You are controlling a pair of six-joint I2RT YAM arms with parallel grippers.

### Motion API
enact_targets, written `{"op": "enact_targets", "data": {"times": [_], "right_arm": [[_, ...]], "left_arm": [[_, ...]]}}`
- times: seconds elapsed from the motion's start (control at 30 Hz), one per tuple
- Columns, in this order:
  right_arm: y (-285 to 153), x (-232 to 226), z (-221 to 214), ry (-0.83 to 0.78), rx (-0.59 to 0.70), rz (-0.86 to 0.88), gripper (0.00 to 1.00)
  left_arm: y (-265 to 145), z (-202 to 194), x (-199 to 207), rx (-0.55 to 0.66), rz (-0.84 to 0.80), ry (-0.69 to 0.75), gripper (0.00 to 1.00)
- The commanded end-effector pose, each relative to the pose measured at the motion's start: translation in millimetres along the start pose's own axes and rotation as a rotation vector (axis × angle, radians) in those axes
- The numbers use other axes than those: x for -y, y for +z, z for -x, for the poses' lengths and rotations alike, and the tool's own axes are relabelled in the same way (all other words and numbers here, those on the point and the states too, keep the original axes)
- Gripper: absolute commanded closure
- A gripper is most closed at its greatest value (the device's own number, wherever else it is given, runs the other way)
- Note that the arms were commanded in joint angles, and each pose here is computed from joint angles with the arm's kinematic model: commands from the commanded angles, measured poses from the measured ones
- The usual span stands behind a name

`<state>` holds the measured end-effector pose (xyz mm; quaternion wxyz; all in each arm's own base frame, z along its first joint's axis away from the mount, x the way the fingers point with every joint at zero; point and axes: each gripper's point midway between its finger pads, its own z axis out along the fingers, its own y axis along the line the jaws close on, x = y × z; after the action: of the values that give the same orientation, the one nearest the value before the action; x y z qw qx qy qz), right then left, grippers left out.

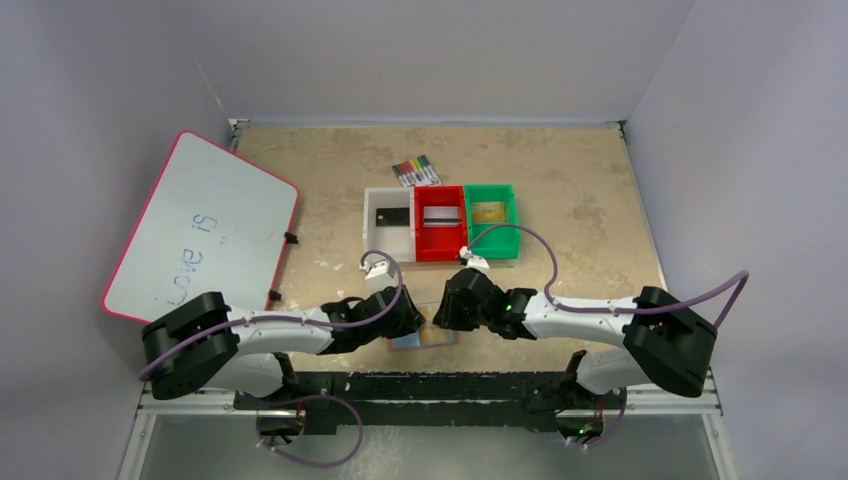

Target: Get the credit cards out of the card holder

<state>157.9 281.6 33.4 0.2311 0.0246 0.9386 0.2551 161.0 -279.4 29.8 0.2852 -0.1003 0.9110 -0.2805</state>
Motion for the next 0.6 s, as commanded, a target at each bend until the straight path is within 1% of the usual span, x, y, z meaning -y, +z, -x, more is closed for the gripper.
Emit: {"op": "enact_targets", "data": {"times": [0.0,0.17,0.27,0.57], "right_arm": [[-5.1,-2.5,15.6,-0.009,0.045,-0.033,0.67],[-6.5,-3.3,17.2,-0.013,0.053,-0.027,0.66],[-5.5,-3.2,11.5,-0.009,0.031,-0.016,0.66],[2.7,-6.3,8.9,-0.024,0.018,-0.004,0.68]], "left_arm": [[2.5,-2.3,-4.1,-0.002,0.023,0.02,0.64],[1.7,-1.7,-6.3,0.003,0.026,0.023,0.64],[1.8,-2.3,-7.9,0.003,0.029,0.025,0.65],[1.8,-3.5,-9.9,0.001,0.033,0.033,0.68]]}}
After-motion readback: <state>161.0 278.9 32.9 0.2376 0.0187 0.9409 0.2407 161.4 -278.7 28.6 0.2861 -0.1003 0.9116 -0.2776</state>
